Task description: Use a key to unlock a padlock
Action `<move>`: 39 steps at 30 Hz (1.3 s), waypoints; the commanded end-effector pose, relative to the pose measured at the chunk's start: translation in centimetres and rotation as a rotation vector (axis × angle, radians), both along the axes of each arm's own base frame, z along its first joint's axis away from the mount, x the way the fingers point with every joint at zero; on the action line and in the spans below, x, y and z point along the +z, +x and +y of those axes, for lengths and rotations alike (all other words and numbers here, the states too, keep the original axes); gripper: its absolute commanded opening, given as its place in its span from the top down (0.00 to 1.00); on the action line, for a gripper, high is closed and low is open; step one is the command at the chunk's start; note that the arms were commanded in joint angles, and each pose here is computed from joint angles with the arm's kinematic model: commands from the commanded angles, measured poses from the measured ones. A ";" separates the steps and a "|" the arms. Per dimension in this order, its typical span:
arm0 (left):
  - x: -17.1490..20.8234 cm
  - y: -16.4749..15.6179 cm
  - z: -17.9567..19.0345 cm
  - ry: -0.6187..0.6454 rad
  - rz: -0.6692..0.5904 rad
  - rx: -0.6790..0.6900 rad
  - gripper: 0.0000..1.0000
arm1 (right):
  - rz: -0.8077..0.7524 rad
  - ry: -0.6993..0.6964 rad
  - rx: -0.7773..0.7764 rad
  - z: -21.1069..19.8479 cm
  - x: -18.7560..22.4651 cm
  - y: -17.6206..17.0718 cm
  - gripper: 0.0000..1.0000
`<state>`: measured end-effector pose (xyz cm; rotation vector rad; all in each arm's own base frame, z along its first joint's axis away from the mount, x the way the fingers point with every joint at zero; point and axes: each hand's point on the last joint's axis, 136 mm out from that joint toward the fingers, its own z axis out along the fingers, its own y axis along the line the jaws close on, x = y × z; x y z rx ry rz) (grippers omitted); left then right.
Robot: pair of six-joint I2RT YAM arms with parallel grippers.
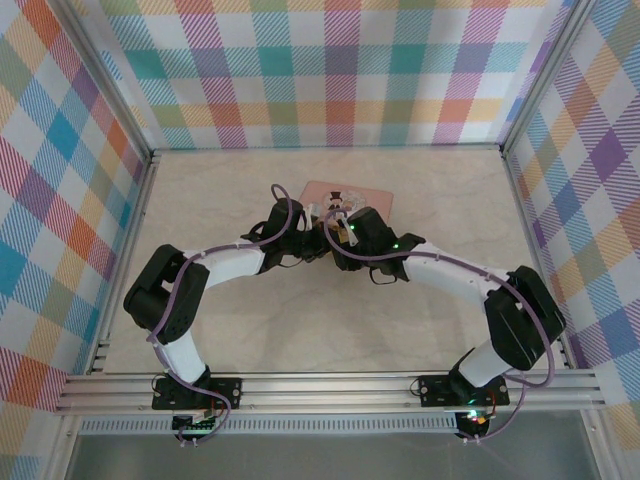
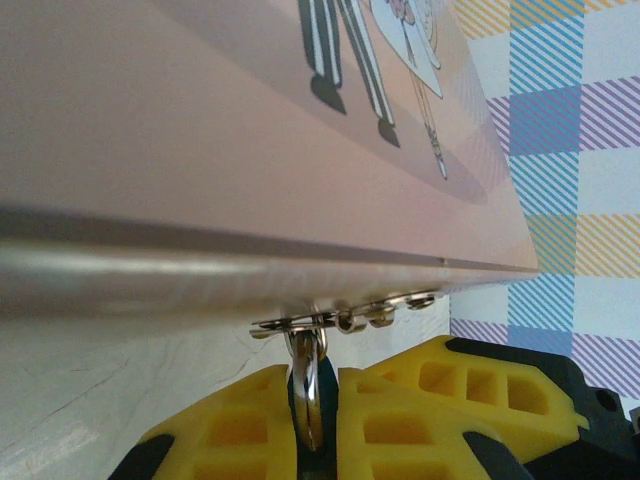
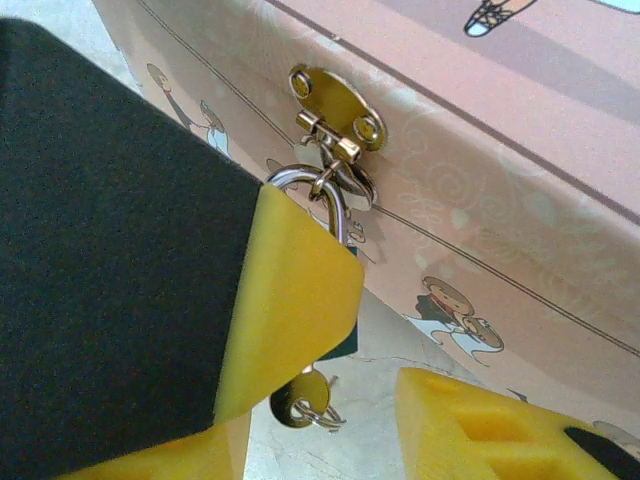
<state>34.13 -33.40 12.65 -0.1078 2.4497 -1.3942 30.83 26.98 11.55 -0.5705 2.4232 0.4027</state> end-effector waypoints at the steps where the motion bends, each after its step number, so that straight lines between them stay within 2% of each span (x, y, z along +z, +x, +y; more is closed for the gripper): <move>1: 4.6 -0.2 -1.3 -0.086 -0.079 -0.048 0.93 | -0.020 -0.024 0.022 0.5 0.3 0.4 0.57; 20: 4.0 -0.3 -1.3 -0.088 -0.069 -0.055 0.93 | -0.066 -0.086 0.055 1.5 0.8 1.5 0.66; 21: 4.0 -0.3 -1.3 -0.089 -0.070 -0.055 0.93 | -0.068 -0.084 0.057 1.5 0.9 1.5 0.71; 24: 4.0 -0.3 -1.3 -0.087 -0.072 -0.054 0.93 | -0.066 -0.073 0.072 1.8 1.0 1.3 0.97; 25: 3.9 -0.3 -1.3 -0.086 -0.073 -0.054 0.93 | -0.063 -0.067 0.080 1.9 1.0 1.1 1.00; 27: 4.0 -0.2 -1.1 -0.084 -0.077 -0.048 0.92 | -0.057 -0.056 0.087 2.0 0.9 0.9 1.00; 30: 3.8 -0.2 -1.0 -0.075 -0.081 -0.042 0.87 | -0.044 -0.052 0.087 1.9 0.3 0.6 1.00; 35: 2.8 -0.3 -0.5 -0.051 -0.062 -0.025 0.67 | -0.013 -0.040 0.084 1.8 -0.9 -0.1 1.00; 39: 1.6 -0.5 0.1 -0.021 -0.048 -0.003 0.62 | 0.030 0.004 0.102 2.2 -2.2 -1.1 1.00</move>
